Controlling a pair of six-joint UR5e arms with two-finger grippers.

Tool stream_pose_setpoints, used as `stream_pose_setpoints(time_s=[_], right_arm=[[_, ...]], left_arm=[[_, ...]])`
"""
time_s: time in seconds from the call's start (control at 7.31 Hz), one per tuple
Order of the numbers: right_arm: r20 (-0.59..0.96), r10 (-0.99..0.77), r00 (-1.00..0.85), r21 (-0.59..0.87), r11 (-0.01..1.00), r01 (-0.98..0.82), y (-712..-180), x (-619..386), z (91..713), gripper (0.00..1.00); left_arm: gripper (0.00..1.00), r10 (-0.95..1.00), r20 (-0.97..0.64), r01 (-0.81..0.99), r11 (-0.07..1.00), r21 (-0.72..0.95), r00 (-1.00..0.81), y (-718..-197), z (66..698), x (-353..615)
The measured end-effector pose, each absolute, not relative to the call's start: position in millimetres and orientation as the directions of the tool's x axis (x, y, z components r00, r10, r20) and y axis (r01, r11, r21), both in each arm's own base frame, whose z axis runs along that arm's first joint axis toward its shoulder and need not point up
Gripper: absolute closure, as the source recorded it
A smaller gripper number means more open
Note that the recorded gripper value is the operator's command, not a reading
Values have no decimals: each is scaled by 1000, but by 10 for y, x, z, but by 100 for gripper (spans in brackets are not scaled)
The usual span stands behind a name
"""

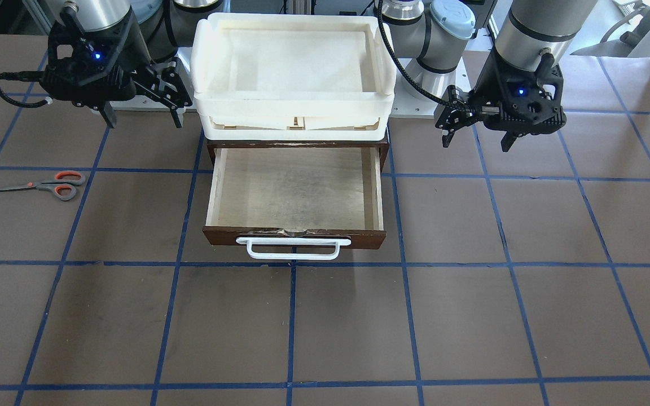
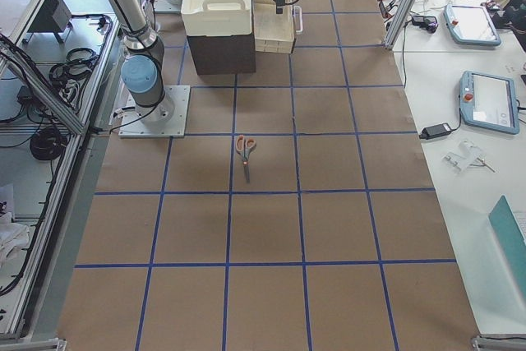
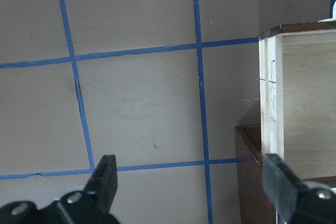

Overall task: Put scissors in drawer and close it
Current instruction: 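Move the right gripper outward and down toward the grey-orange scissors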

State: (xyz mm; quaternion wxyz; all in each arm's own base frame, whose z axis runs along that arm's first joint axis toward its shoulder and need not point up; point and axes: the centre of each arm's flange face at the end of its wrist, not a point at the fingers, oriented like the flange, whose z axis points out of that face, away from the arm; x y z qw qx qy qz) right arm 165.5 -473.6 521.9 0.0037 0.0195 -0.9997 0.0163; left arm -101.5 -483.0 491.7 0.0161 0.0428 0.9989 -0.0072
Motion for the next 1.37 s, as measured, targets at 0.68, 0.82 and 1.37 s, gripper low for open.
stream_pose_setpoints(time_s=[0.68, 0.82, 1.37], right_arm=[[8, -103, -995, -30, 994, -103, -4750, 1629, 5211, 0], [6, -154, -988, -27, 988, -154, -4762, 1598, 5201, 0], [-17, -477, -879, 29, 879, -477, -4787, 1038, 4970, 0]], left_arm=[[0, 86, -32, 87, 996, -12, -996, -4836, 4908, -1015], [0, 89, -33, 90, 996, -11, -995, -4836, 4907, -1015], [0, 97, -37, 97, 995, -7, -995, -4844, 4888, -1009]])
